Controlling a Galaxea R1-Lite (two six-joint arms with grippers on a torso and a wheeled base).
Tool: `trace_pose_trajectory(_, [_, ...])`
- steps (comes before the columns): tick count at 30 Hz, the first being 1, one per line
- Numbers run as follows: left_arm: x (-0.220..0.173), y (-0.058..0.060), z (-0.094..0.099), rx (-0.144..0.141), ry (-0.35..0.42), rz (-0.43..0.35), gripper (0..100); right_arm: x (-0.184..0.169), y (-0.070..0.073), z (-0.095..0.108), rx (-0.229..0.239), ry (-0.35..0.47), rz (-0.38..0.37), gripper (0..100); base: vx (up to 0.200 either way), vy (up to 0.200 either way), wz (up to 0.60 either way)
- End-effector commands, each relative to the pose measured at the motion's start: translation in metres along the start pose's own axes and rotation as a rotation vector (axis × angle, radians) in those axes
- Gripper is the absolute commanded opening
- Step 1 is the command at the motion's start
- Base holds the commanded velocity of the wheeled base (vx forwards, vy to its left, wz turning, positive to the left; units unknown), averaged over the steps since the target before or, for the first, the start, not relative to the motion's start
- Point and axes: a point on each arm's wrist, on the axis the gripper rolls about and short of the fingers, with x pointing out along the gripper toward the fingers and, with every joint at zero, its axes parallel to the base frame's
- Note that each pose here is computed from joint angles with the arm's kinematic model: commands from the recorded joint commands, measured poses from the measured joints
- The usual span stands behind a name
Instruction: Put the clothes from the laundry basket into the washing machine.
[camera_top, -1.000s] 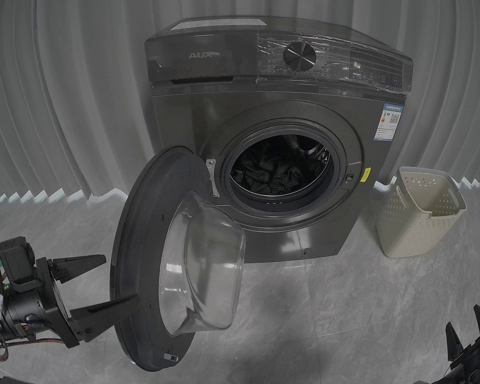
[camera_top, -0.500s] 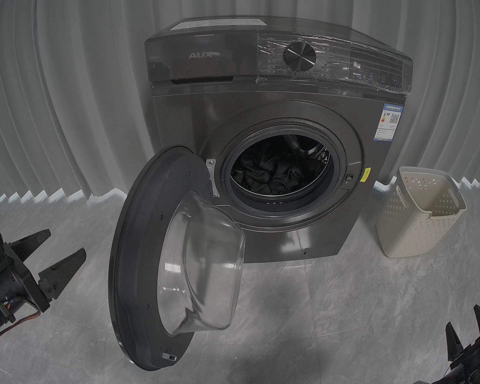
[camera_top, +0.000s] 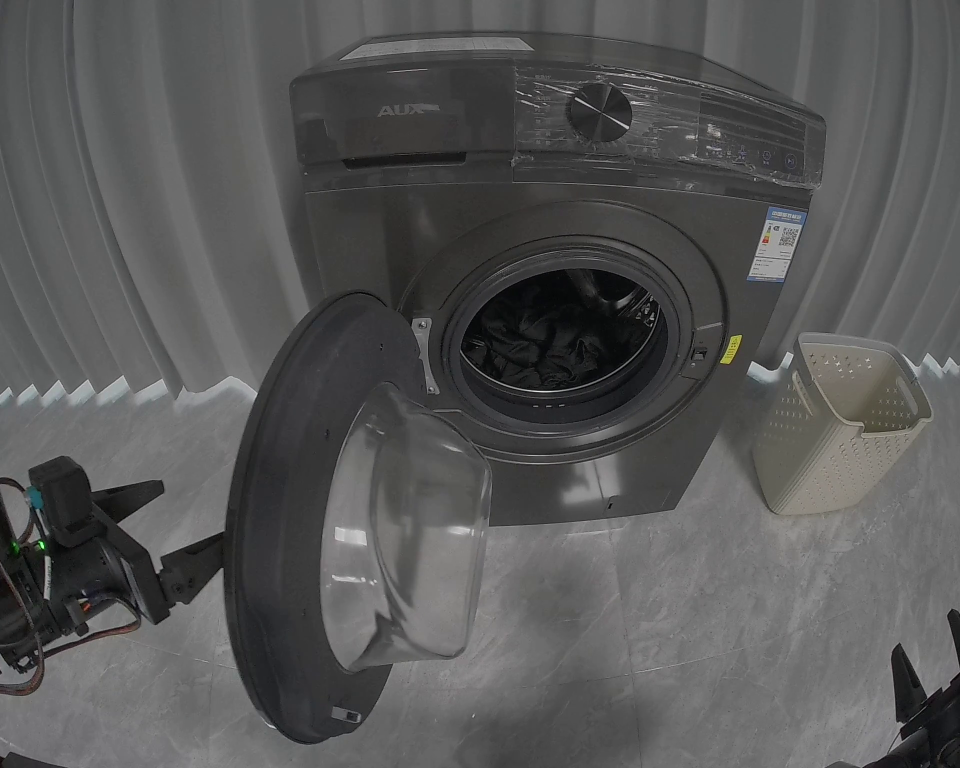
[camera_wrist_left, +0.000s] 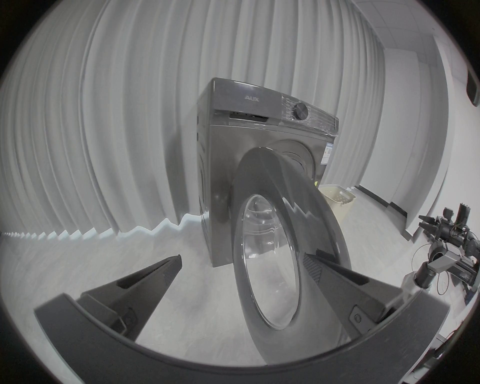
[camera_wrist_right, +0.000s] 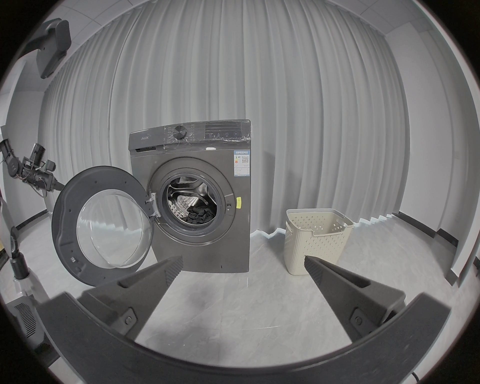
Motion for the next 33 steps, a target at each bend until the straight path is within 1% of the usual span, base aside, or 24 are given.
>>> trace_pose_trajectory(1, [0.027, -0.02, 0.006, -0.006, 0.033, -0.152, 100, 0.0, 0.0, -0.005, -0.001, 0.001, 0.001, 100, 0.0, 0.0, 0.0])
trace_pose_trajectory(3, [0.031, -0.023, 0.01, -0.02, 0.031, -0.167, 100, 0.0, 0.0, -0.005, -0.001, 0.0, 0.001, 100, 0.0, 0.0, 0.0])
trace_pose_trajectory(7, [0.041, -0.025, 0.01, -0.018, 0.051, -0.173, 100, 0.0, 0.0, -0.005, -0.001, 0.001, 0.001, 100, 0.0, 0.0, 0.0])
trace_pose_trajectory(10, [0.05, -0.027, 0.01, -0.015, 0.053, -0.181, 100, 0.0, 0.0, -0.005, -0.001, 0.0, 0.001, 100, 0.0, 0.0, 0.0])
trace_pose_trajectory(13, [0.062, -0.034, 0.01, -0.008, 0.047, -0.21, 100, 0.0, 0.0, -0.005, -0.001, 0.001, 0.001, 100, 0.0, 0.0, 0.0])
trace_pose_trajectory(14, [0.062, -0.034, 0.01, -0.008, 0.047, -0.21, 100, 0.0, 0.0, -0.005, -0.001, 0.001, 0.001, 100, 0.0, 0.0, 0.0])
trace_pose_trajectory(16, [0.077, -0.042, 0.016, -0.01, 0.026, -0.239, 100, 0.0, 0.0, -0.005, -0.001, 0.0, 0.001, 100, 0.0, 0.0, 0.0])
trace_pose_trajectory(18, [0.089, -0.048, 0.018, -0.022, 0.022, -0.256, 100, 0.0, 0.0, -0.005, -0.001, 0.001, 0.001, 100, 0.0, 0.0, 0.0])
trace_pose_trajectory(22, [0.113, -0.061, 0.026, -0.066, -0.005, -0.294, 100, 0.0, 0.0, -0.005, -0.001, 0.001, 0.001, 100, 0.0, 0.0, 0.0])
trace_pose_trajectory(23, [0.115, -0.062, 0.027, -0.069, -0.008, -0.296, 100, 0.0, 0.0, -0.005, -0.001, 0.001, 0.001, 100, 0.0, 0.0, 0.0])
trace_pose_trajectory(25, [0.125, -0.068, 0.031, -0.084, -0.021, -0.311, 100, 0.0, 0.0, -0.005, -0.001, 0.0, 0.001, 100, 0.0, 0.0, 0.0])
trace_pose_trajectory(27, [0.13, -0.071, 0.034, -0.091, -0.027, -0.316, 100, 0.0, 0.0, -0.005, -0.001, 0.001, 0.001, 100, 0.0, 0.0, 0.0])
trace_pose_trajectory(29, [0.135, -0.072, 0.034, -0.092, -0.023, -0.308, 100, 0.0, 0.0, -0.005, -0.001, 0.001, 0.001, 100, 0.0, 0.0, 0.0])
trace_pose_trajectory(32, [0.143, -0.072, 0.029, -0.091, -0.013, -0.268, 100, 0.0, 0.0, -0.005, -0.001, 0.001, 0.001, 100, 0.0, 0.0, 0.0])
trace_pose_trajectory(33, [0.146, -0.073, 0.028, -0.09, -0.02, -0.266, 0, 0.0, 0.0, -0.005, -0.001, 0.001, 0.001, 100, 0.0, 0.0, 0.0])
